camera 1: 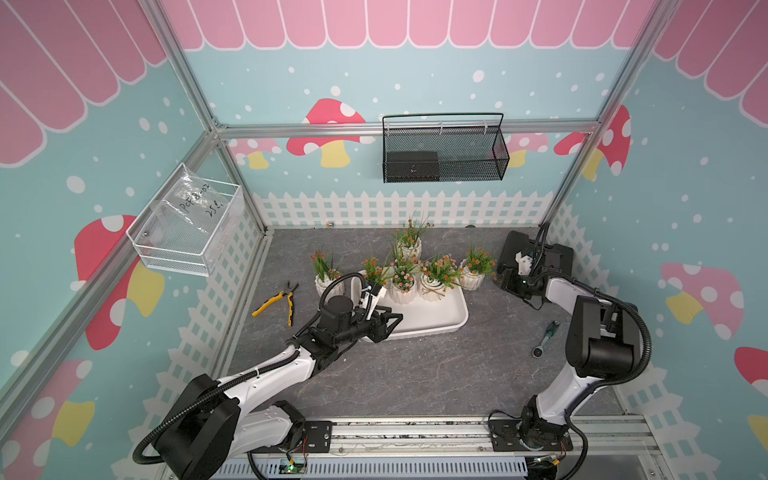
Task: Put the potted gypsophila into the storage box
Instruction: Pick up the baby's breath potted plant from the center of the board.
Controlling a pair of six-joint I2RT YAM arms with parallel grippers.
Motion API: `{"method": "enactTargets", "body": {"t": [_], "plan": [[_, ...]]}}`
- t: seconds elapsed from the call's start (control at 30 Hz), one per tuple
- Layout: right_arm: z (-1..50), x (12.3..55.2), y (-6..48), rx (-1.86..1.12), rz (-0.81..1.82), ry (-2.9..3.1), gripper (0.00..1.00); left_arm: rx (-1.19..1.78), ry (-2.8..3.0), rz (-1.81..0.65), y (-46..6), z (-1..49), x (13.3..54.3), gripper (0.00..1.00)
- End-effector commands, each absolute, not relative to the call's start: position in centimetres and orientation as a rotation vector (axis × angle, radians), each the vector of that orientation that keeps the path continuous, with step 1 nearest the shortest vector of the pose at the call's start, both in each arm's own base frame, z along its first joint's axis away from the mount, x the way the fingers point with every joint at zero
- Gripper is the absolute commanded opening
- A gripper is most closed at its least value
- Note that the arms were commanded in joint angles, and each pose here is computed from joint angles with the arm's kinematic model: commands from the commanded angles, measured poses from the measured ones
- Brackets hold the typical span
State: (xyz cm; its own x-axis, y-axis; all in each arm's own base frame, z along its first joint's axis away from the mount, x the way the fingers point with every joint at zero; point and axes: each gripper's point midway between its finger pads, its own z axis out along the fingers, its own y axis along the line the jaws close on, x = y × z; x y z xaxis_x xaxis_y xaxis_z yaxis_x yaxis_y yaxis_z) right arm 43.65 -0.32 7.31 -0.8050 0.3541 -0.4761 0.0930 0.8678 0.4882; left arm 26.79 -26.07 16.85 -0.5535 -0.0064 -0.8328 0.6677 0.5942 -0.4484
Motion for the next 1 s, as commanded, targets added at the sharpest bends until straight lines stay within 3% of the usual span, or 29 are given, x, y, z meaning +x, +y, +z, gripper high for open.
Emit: {"method": "enactTargets", "body": {"t": [0.0, 0.97], "plan": [[7.9, 44.9, 1.1, 0.255, 0.640, 2.448, 0.49, 0.549, 1.945, -0.975, -26.3, 17.6, 27.0, 0.54], [11.0, 47.3, 4.4, 0.197, 0.686, 2.384, 0.46, 0.554, 1.995, -0.945, -26.5, 16.1, 27.7, 0.54]]}}
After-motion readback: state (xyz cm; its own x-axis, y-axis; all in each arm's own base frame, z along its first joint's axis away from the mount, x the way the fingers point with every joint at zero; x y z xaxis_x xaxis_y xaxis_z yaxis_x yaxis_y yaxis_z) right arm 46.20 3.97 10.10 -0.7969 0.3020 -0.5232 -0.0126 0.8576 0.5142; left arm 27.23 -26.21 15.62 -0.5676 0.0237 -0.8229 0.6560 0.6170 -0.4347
